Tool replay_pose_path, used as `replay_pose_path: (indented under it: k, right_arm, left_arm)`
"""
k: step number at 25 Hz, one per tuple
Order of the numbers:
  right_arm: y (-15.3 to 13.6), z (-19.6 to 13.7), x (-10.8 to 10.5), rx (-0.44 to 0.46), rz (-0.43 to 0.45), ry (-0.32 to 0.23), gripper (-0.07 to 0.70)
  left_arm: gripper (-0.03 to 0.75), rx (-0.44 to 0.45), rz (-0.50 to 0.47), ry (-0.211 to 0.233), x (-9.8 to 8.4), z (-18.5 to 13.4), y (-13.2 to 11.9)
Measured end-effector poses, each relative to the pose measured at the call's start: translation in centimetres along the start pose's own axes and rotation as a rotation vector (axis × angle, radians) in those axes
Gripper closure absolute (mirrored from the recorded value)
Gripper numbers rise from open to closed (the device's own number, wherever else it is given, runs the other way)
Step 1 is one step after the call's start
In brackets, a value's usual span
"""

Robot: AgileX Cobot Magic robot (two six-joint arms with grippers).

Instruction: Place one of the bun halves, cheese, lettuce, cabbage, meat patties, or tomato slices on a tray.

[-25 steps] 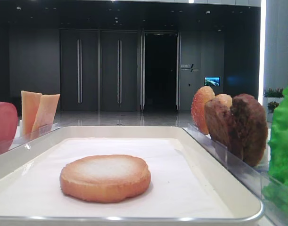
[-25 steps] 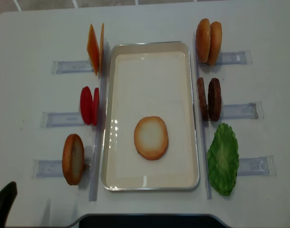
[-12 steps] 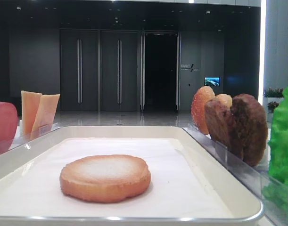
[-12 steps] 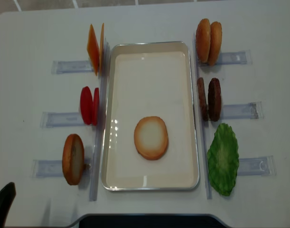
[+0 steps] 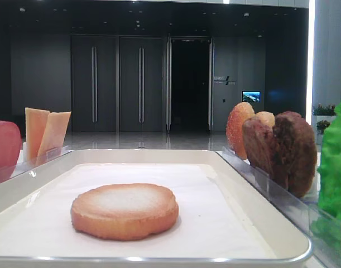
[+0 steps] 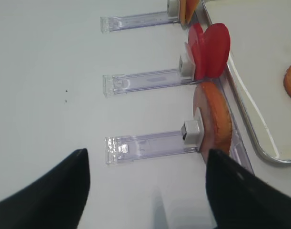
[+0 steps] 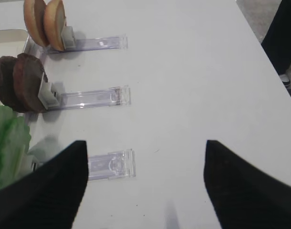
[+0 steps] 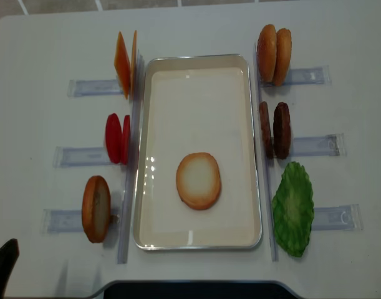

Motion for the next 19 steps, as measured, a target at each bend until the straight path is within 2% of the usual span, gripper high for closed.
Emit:
replay_pose_path:
  k: [4, 9, 12, 19]
  right_arm:
    - [0.00, 0.00, 0.00, 0.000, 0.000, 0.000, 0.118]
    - [0.00, 0.00, 0.00, 0.000, 0.000, 0.000, 0.118]
    - [0.00, 0.00, 0.00, 0.000, 0.000, 0.000, 0.118]
    - [0.00, 0.00, 0.00, 0.000, 0.000, 0.000, 0.118]
  left_arm:
    - [0.200, -0.009, 0.001, 0.000, 0.00, -0.03, 0.11]
    - [0.270, -0.066, 0.009, 0.003, 0.01, -0.23, 0.80]
    - [0.333, -0.067, 0.009, 0.003, 0.01, -0.24, 0.81]
    - [0.423, -0.067, 0.008, 0.013, 0.01, -0.24, 0.81]
Point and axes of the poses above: a point on each arm's last joint axis where the gripper is mounted, y pointing back along that axis away from the gripper, x along the wrist's bending axis when the last joint is at zero, z = x × y, the point moved 5 cm from there along -y, pointing out along that axis toward the gripper, and after that the axes turned 4 degrees about -y, right-handed, at the moved point
